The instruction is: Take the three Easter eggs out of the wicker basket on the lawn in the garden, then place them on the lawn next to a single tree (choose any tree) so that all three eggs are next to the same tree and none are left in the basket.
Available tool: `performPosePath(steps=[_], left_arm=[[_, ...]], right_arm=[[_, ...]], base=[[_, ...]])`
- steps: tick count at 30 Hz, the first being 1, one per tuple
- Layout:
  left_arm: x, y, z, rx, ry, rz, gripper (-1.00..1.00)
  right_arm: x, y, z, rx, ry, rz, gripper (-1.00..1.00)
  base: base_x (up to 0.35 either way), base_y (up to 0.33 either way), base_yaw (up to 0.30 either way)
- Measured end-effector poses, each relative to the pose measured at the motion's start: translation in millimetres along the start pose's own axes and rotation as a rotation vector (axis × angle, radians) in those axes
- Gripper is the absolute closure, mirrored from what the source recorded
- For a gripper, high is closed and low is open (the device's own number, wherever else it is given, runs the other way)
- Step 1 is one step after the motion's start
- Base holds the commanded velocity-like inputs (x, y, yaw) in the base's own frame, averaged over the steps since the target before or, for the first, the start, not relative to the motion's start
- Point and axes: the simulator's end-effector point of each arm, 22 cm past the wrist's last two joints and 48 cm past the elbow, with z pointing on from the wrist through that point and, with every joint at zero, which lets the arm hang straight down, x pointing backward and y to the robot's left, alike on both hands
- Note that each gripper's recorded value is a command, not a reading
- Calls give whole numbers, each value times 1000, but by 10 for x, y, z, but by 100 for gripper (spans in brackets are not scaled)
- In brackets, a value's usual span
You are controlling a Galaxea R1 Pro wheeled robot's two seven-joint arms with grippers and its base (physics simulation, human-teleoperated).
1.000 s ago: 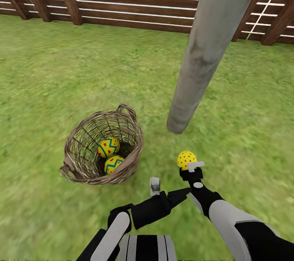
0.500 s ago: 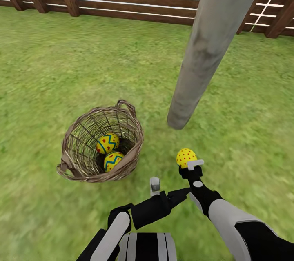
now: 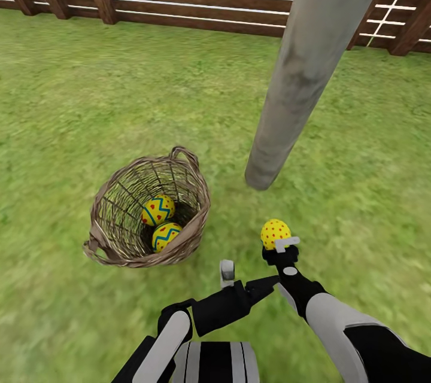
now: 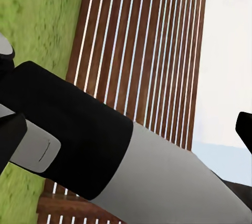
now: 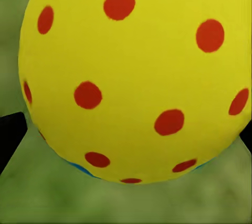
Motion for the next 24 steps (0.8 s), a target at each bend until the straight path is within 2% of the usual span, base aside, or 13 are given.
performPosePath(steps=[11,24], left_arm=[[1,3,1,0,0,-1,-100],[17,-233,23,17,5,49,-100]], right_arm=[[0,0,0,0,0,0,-100],[-337,-87,-131,10,-54,7,-100]], base=[[0,0,0],[0,0,0]])
